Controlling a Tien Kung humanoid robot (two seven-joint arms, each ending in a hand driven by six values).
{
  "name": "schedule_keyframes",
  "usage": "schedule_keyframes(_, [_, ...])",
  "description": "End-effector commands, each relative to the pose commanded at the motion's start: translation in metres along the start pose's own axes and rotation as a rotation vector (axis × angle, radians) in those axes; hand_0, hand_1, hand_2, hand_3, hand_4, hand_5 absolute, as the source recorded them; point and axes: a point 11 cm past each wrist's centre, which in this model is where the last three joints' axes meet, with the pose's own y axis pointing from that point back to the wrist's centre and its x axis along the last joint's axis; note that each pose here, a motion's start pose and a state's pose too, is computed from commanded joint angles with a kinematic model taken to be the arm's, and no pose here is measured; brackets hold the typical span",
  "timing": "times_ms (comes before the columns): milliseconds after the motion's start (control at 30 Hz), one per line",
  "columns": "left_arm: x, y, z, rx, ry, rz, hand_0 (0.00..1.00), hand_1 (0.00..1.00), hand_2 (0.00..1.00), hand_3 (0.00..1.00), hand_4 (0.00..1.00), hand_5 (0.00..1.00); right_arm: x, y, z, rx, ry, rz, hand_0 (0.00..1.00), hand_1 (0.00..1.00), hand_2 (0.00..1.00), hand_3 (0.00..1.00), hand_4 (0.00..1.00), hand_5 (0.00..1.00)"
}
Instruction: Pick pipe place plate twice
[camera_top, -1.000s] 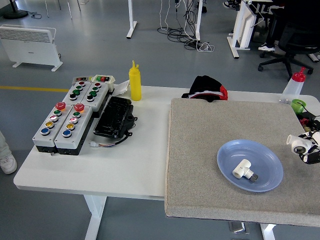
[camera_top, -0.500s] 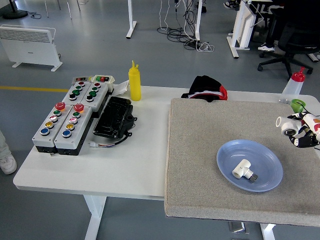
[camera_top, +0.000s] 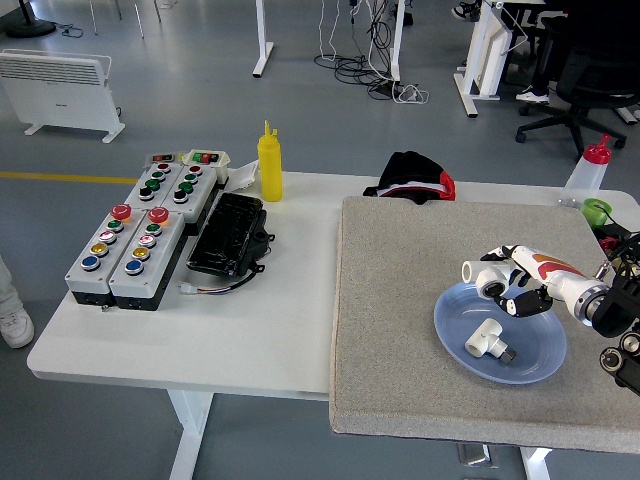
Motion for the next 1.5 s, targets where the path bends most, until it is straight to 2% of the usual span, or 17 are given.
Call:
schedule_keyframes(133, [0.000,0.000,0.000,-0.001,0.001,0.000,0.619,0.684,0.708,0.583,0.465,0.998,-0.001,-0.001,0.011,-0.043,0.025,-0.006,0.746,0.679,0.649,0.641,0.512,0.192])
schedule_keyframes(200, [0.000,0.000,0.000,-0.001,0.003,0.000,0.618,0.683,0.708,0.582,0.465,0.998,0.000,-0.001,0.018,-0.064,0.032,-0.009,0.779,0.711,0.669,0.646,0.514,0.192])
schedule_keyframes(367, [0.000,0.000,0.000,0.000,0.001,0.000,0.618,0.683,0.708,0.582,0.465,0.998,0.000,-0.001,0.024,-0.079,0.044,-0.030,0.779,0.711,0.669,0.646,0.514,0.192])
schedule_keyframes(400, [0.000,0.000,0.000,0.000,0.001,0.000,0.619,0.684,0.707,0.582,0.465,0.998,0.000,-0.001,0.024,-0.079,0.044,-0.032,0.870,0.794,0.799,0.739,0.675,0.347])
schedule_keyframes(567, [0.000,0.000,0.000,0.000,-0.001,0.000,0.619,0.684,0.707,0.582,0.465,0.998,-0.002,0.000,0.024,-0.069,0.045,-0.072,0.870,0.794,0.799,0.739,0.675,0.347])
schedule_keyframes(600, [0.000,0.000,0.000,0.000,-0.001,0.000,0.619,0.684,0.707,0.582,0.465,0.998,-0.002,0.000,0.024,-0.069,0.046,-0.073,0.929,0.856,0.923,0.826,0.766,0.416])
schedule_keyframes(767, [0.001,0.000,0.000,0.001,-0.001,0.001,0.619,0.684,0.707,0.582,0.465,0.998,0.001,0.000,0.027,-0.073,0.051,-0.070,0.929,0.856,0.923,0.826,0.766,0.416])
schedule_keyframes(800, [0.001,0.000,0.000,0.001,-0.002,0.001,0.619,0.684,0.707,0.582,0.465,0.998,0.001,0.000,0.027,-0.072,0.050,-0.067,0.964,0.895,0.976,0.909,0.809,0.442])
schedule_keyframes(967, [0.001,0.000,-0.001,0.002,-0.002,0.002,0.619,0.684,0.707,0.582,0.465,0.998,0.004,0.001,0.027,-0.064,0.042,-0.058,0.964,0.895,0.976,0.909,0.809,0.442])
schedule_keyframes(1000, [0.001,0.000,-0.001,0.002,-0.002,0.002,0.618,0.684,0.706,0.582,0.465,0.998,0.005,0.001,0.026,-0.064,0.042,-0.058,0.975,0.908,0.998,0.971,0.844,0.460])
schedule_keyframes(1200, [0.001,0.000,-0.001,0.002,-0.001,0.002,0.618,0.684,0.706,0.582,0.465,0.998,0.012,0.002,0.025,-0.057,0.026,-0.034,0.978,0.912,0.998,0.972,0.849,0.465])
schedule_keyframes(1367, [0.001,0.000,-0.001,0.002,-0.002,0.001,0.618,0.684,0.706,0.582,0.465,0.998,0.026,0.006,0.025,-0.043,-0.005,0.010,0.978,0.912,0.998,0.972,0.849,0.465])
schedule_keyframes(1500, [0.001,0.000,-0.001,0.002,-0.003,0.001,0.618,0.685,0.706,0.582,0.465,0.998,0.044,0.011,0.023,-0.022,-0.048,0.074,0.981,0.908,0.998,0.963,0.846,0.466])
